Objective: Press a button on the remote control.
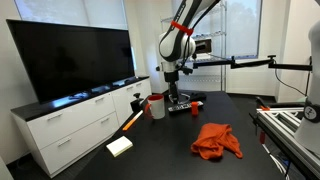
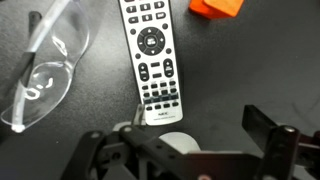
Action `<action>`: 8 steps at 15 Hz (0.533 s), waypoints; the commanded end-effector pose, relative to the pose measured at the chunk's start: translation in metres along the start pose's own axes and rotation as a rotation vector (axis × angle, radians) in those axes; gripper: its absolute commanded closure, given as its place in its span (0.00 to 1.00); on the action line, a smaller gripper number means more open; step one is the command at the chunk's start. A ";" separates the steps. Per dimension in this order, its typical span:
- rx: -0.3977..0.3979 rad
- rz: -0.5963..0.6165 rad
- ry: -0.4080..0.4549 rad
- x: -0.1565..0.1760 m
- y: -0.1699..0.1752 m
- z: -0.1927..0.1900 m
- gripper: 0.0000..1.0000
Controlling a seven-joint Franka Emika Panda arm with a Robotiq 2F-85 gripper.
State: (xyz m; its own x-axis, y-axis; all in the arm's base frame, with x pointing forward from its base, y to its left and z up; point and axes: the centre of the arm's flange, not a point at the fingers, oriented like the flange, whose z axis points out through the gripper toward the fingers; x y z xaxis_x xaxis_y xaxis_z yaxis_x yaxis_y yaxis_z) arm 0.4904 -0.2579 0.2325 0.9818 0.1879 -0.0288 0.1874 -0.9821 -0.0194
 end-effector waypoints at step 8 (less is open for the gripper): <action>-0.105 -0.109 0.036 0.005 0.031 -0.007 0.00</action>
State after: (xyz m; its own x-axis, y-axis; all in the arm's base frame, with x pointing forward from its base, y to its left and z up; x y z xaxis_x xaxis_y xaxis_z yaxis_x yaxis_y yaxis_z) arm 0.4967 -0.2830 0.2346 0.9749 0.2222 -0.0131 0.2226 -0.9724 0.0702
